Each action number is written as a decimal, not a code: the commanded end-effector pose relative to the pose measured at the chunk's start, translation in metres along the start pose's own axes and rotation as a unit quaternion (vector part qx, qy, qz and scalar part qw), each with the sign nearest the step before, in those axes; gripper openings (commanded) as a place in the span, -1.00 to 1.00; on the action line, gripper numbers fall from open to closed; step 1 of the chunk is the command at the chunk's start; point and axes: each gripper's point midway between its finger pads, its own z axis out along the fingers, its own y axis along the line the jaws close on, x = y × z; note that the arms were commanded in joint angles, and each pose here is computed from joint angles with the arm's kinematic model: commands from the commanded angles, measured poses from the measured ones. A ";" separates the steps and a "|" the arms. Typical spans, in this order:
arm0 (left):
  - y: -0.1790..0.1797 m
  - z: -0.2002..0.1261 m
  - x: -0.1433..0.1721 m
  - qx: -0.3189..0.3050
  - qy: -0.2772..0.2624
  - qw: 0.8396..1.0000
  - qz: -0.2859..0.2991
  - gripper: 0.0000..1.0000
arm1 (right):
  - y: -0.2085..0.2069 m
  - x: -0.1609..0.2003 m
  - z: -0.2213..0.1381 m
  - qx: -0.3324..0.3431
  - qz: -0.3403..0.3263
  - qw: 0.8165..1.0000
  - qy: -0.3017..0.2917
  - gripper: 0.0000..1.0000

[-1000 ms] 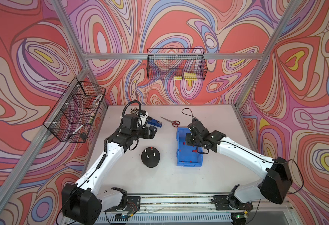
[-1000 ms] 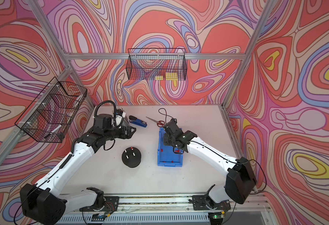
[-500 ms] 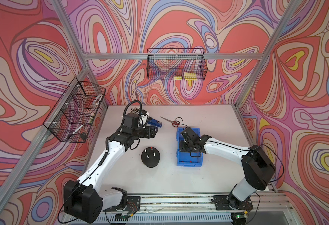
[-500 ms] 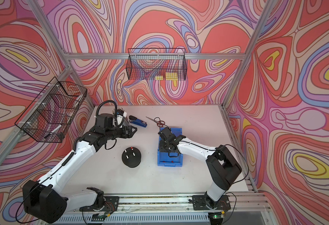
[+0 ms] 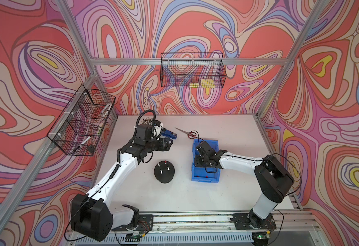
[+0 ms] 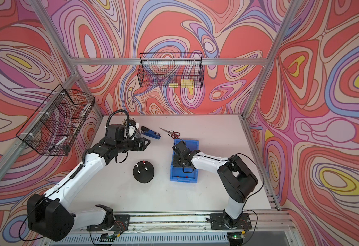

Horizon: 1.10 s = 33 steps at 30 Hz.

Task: Cover the protruding screws with screw protection sleeves
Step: Pick up the screw protection sleeve from the storage box.

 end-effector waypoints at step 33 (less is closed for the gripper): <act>-0.031 0.043 0.008 0.054 0.020 0.996 -0.067 0.19 | -0.005 0.018 0.022 -0.054 0.002 0.998 0.011 -0.61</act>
